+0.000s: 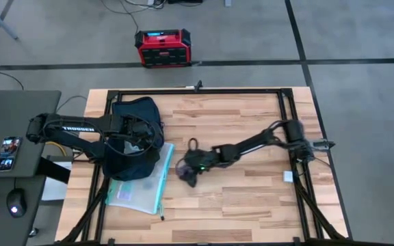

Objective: Unpack backpack
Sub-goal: Put the scented candle into the zip bag

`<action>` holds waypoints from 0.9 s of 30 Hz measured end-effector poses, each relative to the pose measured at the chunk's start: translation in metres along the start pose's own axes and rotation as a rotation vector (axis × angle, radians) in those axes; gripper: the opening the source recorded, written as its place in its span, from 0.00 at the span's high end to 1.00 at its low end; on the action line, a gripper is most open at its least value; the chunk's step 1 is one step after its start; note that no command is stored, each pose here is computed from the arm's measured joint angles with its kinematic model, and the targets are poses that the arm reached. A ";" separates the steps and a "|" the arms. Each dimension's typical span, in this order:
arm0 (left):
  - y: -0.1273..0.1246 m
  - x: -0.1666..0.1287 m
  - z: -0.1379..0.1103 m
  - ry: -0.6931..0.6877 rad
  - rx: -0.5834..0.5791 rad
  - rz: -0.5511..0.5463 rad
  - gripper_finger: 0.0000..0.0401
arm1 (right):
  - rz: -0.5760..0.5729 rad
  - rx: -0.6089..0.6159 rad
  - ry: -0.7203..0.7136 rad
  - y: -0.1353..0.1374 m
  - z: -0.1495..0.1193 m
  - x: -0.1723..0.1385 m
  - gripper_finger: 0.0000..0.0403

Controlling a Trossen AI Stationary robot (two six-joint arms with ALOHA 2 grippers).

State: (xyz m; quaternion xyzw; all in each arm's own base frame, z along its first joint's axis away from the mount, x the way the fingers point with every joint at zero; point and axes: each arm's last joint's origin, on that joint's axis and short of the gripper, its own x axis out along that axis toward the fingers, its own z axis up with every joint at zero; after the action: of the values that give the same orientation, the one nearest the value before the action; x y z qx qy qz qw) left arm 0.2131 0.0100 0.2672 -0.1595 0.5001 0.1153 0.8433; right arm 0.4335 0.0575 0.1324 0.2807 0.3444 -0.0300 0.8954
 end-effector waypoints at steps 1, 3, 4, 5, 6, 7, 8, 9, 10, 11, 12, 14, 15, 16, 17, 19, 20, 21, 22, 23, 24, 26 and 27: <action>0.000 0.000 0.000 0.000 0.000 0.000 0.69 | -0.003 -0.034 0.004 0.003 0.004 0.007 0.30; 0.000 0.000 0.000 0.000 0.000 0.000 0.69 | -0.018 -0.092 0.020 0.005 0.012 0.021 0.30; 0.000 0.000 0.000 0.000 0.000 0.000 0.69 | -0.024 -0.114 0.026 0.005 0.016 0.027 0.30; 0.000 0.000 0.000 0.000 0.000 0.000 0.69 | -0.031 -0.128 0.038 0.005 0.018 0.033 0.30; 0.000 0.000 0.000 0.000 0.000 0.000 0.69 | -0.028 -0.137 0.038 0.005 0.022 0.039 0.30; 0.000 0.000 0.000 -0.001 0.000 -0.001 0.69 | -0.025 -0.149 0.037 0.004 0.027 0.043 0.30; 0.000 0.000 0.000 -0.004 0.000 -0.002 0.69 | -0.024 -0.160 0.037 0.004 0.031 0.047 0.30; 0.000 0.000 0.001 -0.006 -0.003 -0.004 0.69 | -0.022 -0.173 0.029 0.003 0.035 0.051 0.30; 0.000 0.000 0.001 -0.006 -0.007 -0.006 0.69 | -0.019 -0.188 0.020 0.004 0.040 0.054 0.30; 0.000 0.000 0.000 0.000 -0.011 -0.010 0.69 | -0.019 -0.203 0.016 0.004 0.043 0.057 0.30; -0.001 0.000 0.000 0.008 -0.017 -0.028 0.69 | -0.013 -0.217 0.007 0.005 0.047 0.059 0.30; -0.002 -0.006 -0.002 0.011 -0.026 -0.096 0.69 | 0.005 -0.229 -0.012 0.005 0.056 0.063 0.30; -0.003 -0.010 -0.003 0.004 -0.035 -0.128 0.69 | 0.011 -0.230 -0.023 0.006 0.060 0.064 0.30; -0.004 -0.015 -0.003 -0.011 -0.045 -0.154 0.69 | 0.022 -0.229 -0.028 0.005 0.063 0.066 0.30; -0.005 -0.022 -0.004 -0.036 -0.053 -0.172 0.69 | 0.038 -0.228 -0.039 0.005 0.066 0.068 0.30; -0.006 -0.031 -0.008 -0.059 -0.071 -0.191 0.69 | 0.053 -0.226 -0.062 0.002 0.070 0.073 0.30; -0.006 -0.037 -0.011 -0.075 -0.075 -0.202 0.69 | 0.064 -0.228 -0.082 0.003 0.072 0.076 0.30; -0.006 -0.043 -0.014 -0.086 -0.077 -0.210 0.69 | 0.073 -0.230 -0.102 0.003 0.073 0.078 0.30; -0.005 -0.048 -0.018 -0.099 -0.081 -0.209 0.69 | 0.082 -0.230 -0.118 0.004 0.074 0.081 0.30; -0.005 -0.054 -0.021 -0.122 -0.087 -0.208 0.69 | 0.096 -0.229 -0.141 0.005 0.076 0.084 0.30; -0.003 -0.060 -0.025 -0.142 -0.095 -0.200 0.69 | 0.109 -0.222 -0.162 0.006 0.078 0.086 0.30; 0.001 -0.069 -0.032 -0.167 -0.124 -0.164 0.69 | 0.123 -0.201 -0.178 0.005 0.076 0.095 0.30; 0.003 -0.073 -0.035 -0.187 -0.138 -0.151 0.69 | 0.137 -0.195 -0.195 0.005 0.076 0.098 0.30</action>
State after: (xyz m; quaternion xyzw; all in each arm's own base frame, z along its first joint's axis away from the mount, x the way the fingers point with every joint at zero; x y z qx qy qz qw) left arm 0.1494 -0.0037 0.3154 -0.2428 0.3965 0.0999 0.8797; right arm 0.5550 0.0358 0.1188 0.2111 0.2373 0.0374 0.9475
